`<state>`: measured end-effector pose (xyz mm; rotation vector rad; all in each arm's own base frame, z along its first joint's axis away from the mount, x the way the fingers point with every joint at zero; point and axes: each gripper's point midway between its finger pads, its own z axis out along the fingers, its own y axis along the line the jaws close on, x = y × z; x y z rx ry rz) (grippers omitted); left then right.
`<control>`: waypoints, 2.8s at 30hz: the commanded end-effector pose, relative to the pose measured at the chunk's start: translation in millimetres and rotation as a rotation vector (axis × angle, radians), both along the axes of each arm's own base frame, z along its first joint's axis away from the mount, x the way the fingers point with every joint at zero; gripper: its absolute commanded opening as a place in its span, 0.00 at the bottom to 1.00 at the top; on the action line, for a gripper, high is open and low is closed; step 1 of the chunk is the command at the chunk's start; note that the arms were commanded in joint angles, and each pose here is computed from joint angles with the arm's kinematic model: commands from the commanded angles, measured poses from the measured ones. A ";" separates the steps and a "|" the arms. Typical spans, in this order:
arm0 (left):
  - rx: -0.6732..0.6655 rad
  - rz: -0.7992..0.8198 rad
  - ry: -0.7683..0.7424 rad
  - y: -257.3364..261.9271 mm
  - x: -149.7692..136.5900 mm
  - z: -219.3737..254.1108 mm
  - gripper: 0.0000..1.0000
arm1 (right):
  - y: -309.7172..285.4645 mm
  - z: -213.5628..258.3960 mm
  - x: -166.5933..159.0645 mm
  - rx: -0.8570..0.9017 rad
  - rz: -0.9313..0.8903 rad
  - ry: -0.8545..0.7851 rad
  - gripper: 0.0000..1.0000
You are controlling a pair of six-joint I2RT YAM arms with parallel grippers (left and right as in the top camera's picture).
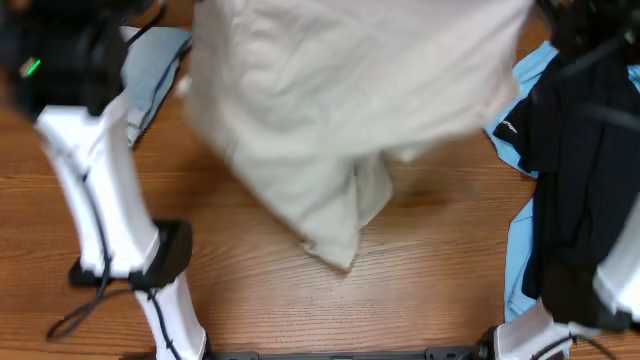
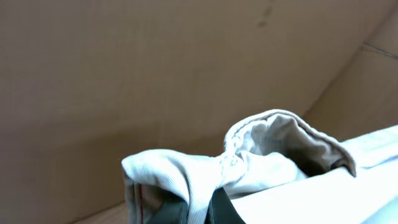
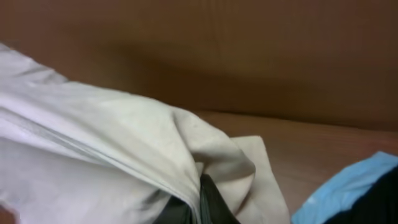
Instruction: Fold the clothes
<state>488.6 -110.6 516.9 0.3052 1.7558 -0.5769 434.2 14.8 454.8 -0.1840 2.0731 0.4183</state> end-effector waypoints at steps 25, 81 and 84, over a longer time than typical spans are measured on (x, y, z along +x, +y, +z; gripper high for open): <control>0.205 0.391 0.424 97.2 35.9 -137.8 0.04 | -70.1 -87.3 15.4 -0.061 -0.178 0.253 0.04; 0.669 -0.073 1.423 -12.6 -215.6 -358.4 0.65 | -6.0 -255.4 -196.8 0.148 -0.325 0.613 0.81; 0.687 -0.007 1.380 -7.6 -203.2 -361.4 0.78 | -4.9 -251.5 -185.1 0.162 -0.307 0.574 0.81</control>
